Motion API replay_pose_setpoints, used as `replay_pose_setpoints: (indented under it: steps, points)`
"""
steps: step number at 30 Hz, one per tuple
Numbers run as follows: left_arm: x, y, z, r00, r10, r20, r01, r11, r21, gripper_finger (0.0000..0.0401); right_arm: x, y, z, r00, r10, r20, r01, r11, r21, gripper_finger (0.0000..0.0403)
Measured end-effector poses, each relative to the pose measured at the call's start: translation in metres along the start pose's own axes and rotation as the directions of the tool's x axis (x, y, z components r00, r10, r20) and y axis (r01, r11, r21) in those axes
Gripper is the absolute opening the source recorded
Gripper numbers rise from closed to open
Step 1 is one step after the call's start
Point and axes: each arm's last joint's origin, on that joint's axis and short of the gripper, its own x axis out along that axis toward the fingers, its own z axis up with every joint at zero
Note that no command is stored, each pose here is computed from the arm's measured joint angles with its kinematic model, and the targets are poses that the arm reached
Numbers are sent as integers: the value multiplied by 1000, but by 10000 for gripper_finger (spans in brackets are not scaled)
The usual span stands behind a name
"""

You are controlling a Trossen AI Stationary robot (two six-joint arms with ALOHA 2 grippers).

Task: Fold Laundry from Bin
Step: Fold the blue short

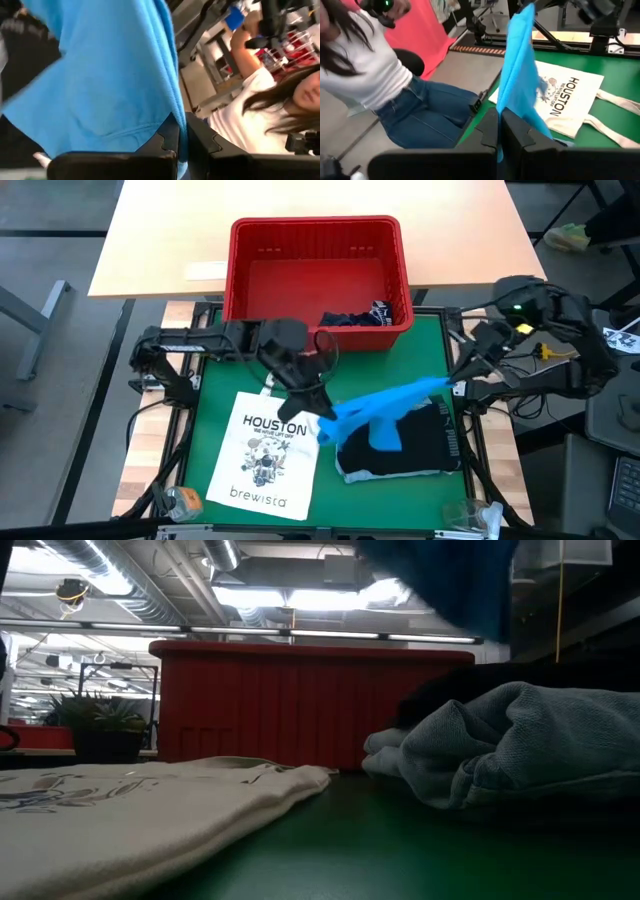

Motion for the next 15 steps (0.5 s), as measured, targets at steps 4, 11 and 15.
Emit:
replay_pose_setpoints:
  steps: [4, 11, 15]
  points:
    - [13, -19, -7, 996, 45, 75, -48, 998, 41, 8, -13, 15, -4, 999, -6, 35, 5, 1000, 31, 7]
    - [51, -34, -24, 979, 146, 140, -156, 986, 64, 8, -29, 33, -18, 996, -91, 20, 89, 992, 87, 7]
    - [79, -32, -28, 980, 117, 161, -127, 990, 54, 8, -30, 35, -28, 992, -123, -37, 127, 983, 130, 7]
